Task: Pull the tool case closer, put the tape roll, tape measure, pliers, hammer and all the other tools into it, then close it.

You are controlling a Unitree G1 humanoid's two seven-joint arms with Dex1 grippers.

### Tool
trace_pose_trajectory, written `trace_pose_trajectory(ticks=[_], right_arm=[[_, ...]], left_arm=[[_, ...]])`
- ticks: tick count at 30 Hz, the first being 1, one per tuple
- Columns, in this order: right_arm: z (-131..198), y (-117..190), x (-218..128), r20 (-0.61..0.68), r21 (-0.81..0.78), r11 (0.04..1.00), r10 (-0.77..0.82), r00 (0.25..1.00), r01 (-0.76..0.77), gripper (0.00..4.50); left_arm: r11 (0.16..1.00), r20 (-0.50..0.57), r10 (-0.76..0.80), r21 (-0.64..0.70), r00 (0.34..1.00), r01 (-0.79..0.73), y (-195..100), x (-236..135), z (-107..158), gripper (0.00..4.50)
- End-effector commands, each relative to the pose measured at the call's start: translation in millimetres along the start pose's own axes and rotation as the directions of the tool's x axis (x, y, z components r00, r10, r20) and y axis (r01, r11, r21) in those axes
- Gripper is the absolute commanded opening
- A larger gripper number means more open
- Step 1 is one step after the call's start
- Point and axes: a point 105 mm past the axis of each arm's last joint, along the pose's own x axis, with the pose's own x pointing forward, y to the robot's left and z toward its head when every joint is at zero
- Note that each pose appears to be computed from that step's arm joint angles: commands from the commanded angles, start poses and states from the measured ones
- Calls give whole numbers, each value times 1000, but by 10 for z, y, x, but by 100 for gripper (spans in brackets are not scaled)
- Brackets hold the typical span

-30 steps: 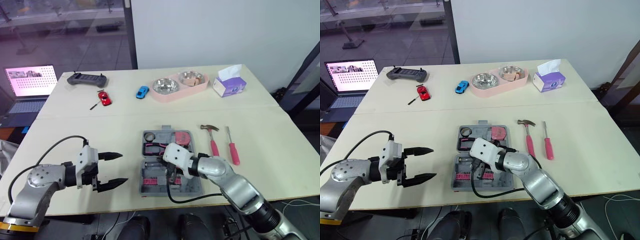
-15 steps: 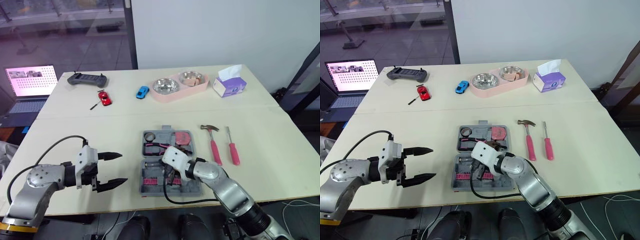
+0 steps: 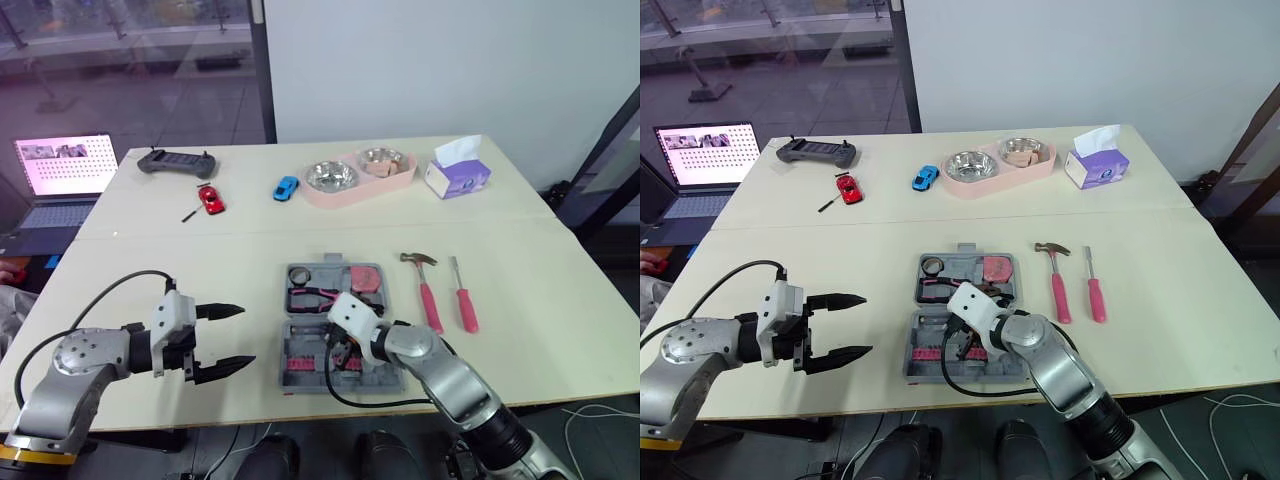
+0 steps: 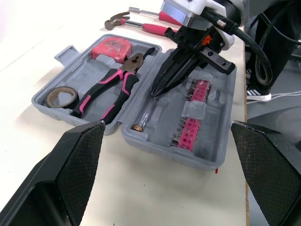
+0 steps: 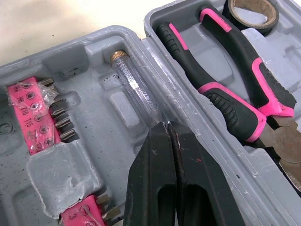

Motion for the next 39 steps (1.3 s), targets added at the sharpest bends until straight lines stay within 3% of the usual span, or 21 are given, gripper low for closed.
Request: trace_pose_trajectory(ticks=[1,4,6,11,13,19,22,28,39], right_arm=[[-173,69,22,-82,26,999,28,996,-26,6],[43,-35,-38,6,7,1000,-7,1000,7,6],[427,-155,-225,186,-16,999,-36,982,40,6],[774,-459,-762,375,-45,989,-115,920,142,6],[722,-572,-1062,396,-38,987,-128,909,156,6],[-125,-756,-1713,207,35,986,-167,964,164,6],[-513,-917,-2072,135,172,959,-251,959,227,131],[-799,-1058,-2611,75,228,906,-381,922,356,438],[-819,-1030,-2632,78,201,913,-377,923,356,445]], left_arm=[[999,21,12,47,1000,-13,28,-17,86,450],[998,26,19,54,999,-20,42,-6,93,450],[999,28,37,38,999,-38,69,-9,84,450],[998,13,69,16,998,-69,111,-61,19,450],[995,-23,97,15,995,-97,146,-150,-81,450],[976,-70,216,-7,974,-217,280,-486,-261,450],[953,-86,300,-21,950,-302,375,-710,-316,450],[937,-182,338,-31,923,-349,338,-1128,-409,450],[934,-194,352,12,916,-356,358,-1226,-402,450]])
